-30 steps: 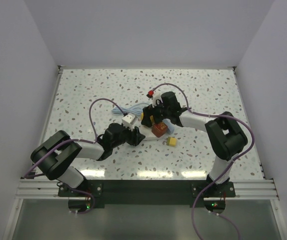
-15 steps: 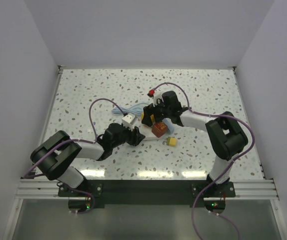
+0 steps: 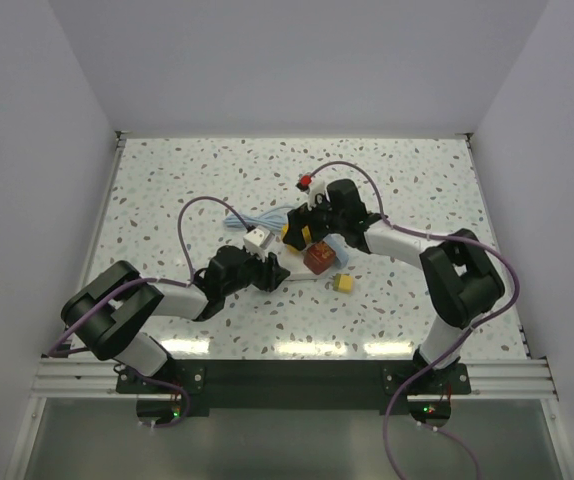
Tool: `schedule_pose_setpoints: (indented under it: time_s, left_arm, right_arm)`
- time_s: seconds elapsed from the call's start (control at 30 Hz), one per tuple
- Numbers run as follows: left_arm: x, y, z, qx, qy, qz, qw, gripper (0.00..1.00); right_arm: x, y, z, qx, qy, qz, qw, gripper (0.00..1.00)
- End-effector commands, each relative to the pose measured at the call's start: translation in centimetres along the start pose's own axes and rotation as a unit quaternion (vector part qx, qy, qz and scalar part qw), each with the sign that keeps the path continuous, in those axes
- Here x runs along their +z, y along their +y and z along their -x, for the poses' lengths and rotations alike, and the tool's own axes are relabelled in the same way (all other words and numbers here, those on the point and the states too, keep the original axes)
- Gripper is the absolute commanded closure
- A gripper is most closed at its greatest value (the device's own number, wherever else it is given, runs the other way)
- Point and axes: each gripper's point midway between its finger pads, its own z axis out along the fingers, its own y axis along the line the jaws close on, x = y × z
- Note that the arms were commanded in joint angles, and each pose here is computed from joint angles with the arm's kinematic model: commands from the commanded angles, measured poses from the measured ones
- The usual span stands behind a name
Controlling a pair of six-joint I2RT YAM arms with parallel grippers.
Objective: Insert the plug
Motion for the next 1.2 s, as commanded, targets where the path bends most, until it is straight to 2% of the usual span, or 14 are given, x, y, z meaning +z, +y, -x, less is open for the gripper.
schedule_pose_setpoints:
  time_s: [0.0, 0.43, 0.5, 0.57, 0.6, 0.7, 0.9, 1.0, 1.03, 1.13, 1.17]
  left_arm:
    - [-0.2, 0.8, -1.5, -0.001, 0.022, 0.012, 1.0, 0.49]
    - [-0.4, 0.8, -1.6, -0.001, 0.023, 0.012, 1.0, 0.5]
    - [-0.5, 0.8, -1.6, -0.001, 0.025, 0.011, 1.0, 0.5]
    - [-0.4, 0.8, -1.7, -0.001, 0.025, 0.011, 1.0, 0.5]
    - [-0.4, 0.7, -1.5, 0.0, 0.023, 0.01, 1.0, 0.5]
    - [-0.3, 0.6, -1.5, 0.0, 0.023, 0.008, 1.0, 0.5]
    - [-0.4, 0.8, -1.6, 0.0, 0.025, 0.011, 1.0, 0.5]
    - [-0.4, 0.8, -1.7, 0.001, 0.026, 0.012, 1.0, 0.5]
    - [-0.3, 0.8, -1.7, 0.001, 0.026, 0.011, 1.0, 0.5]
    - [-0.2, 0.8, -1.6, 0.003, 0.027, 0.01, 1.0, 0.51]
    - [-0.2, 0.8, -1.7, 0.004, 0.027, 0.01, 1.0, 0.51]
  right_arm:
    - [-1.5, -0.1, 2.7, -0.025, -0.038, -0.015, 0.999, 0.1]
    - [-0.7, -1.1, 1.2, -0.027, -0.018, -0.031, 0.999, 0.13]
    - [-0.8, -1.2, 1.2, -0.031, -0.018, -0.032, 0.999, 0.18]
    - [-0.9, -1.3, 1.0, -0.033, -0.014, -0.036, 0.999, 0.25]
    - [-0.8, -1.4, 0.9, -0.033, -0.012, -0.039, 0.999, 0.35]
    - [-0.6, -1.6, 0.5, -0.031, -0.006, -0.039, 0.999, 0.5]
    - [-0.1, -1.4, -0.1, -0.027, 0.006, -0.029, 0.999, 0.62]
    - [0.1, -1.4, -0.3, -0.026, 0.008, -0.027, 0.999, 0.71]
    - [0.2, -1.7, -0.6, -0.039, 0.014, -0.027, 0.999, 0.8]
    - [1.0, -2.0, -1.5, -0.034, 0.032, -0.025, 0.999, 0.89]
    - [1.2, -2.1, -1.7, -0.034, 0.035, -0.025, 0.998, 0.95]
